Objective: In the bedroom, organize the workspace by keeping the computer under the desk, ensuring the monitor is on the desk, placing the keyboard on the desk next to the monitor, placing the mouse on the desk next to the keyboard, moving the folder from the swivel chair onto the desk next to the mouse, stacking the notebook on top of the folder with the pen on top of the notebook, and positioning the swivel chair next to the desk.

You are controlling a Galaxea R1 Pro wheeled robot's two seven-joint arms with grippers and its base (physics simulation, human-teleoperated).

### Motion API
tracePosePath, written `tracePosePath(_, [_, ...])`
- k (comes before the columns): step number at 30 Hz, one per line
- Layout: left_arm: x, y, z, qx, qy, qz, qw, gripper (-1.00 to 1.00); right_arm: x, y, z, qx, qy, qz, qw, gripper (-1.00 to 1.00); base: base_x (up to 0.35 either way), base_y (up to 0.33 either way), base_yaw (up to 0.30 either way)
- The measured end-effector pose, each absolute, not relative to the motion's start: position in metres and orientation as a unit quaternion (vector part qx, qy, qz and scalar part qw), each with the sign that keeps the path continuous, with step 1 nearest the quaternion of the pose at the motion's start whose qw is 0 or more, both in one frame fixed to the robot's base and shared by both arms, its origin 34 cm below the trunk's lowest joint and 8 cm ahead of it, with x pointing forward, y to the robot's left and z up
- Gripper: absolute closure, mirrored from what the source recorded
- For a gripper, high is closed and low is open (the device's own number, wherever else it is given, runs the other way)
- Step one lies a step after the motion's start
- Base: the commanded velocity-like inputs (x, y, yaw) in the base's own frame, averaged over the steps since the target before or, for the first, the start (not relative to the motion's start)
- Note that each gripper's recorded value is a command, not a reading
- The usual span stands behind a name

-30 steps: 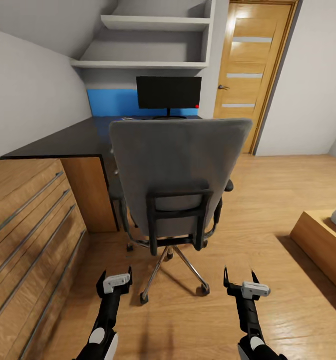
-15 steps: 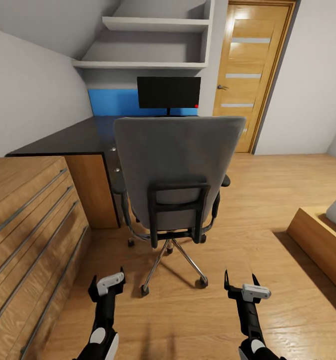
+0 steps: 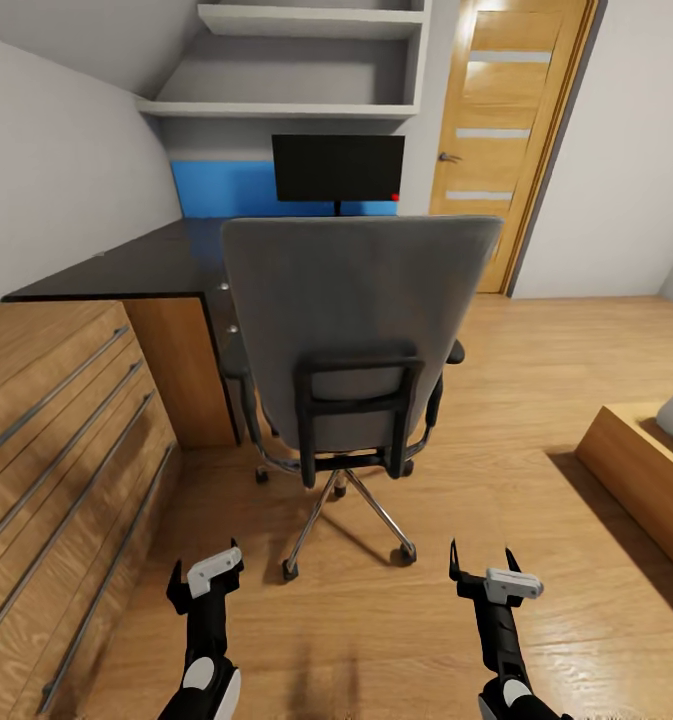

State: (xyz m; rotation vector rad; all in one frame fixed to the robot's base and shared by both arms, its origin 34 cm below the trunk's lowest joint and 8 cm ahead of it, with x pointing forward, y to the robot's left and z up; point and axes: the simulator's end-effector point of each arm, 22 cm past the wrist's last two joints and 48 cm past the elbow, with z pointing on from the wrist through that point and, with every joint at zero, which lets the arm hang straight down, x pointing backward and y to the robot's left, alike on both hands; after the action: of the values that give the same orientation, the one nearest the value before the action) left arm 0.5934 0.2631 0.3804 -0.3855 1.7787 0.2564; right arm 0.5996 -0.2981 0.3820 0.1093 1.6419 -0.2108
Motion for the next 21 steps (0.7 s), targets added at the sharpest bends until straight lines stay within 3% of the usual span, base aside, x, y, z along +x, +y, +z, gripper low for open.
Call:
tracePosePath(16, [0.5918,0.2633,0.3763,-0.165,0.772,0.113,0.604,-1.0,0.5989,-0.2983,0.3794,0.051,0.732,-0.094,0.673,-1.0,-0.003,0.0,0.0])
tracePosePath(21, [0.5895,0.2624,0.3715,-0.163,0.776,0.113,0.599,-1.0,0.598,-0.2951,0.3774,0.06,0.734,-0.096,0.67,-1.0,-0.219,0.0,0.0])
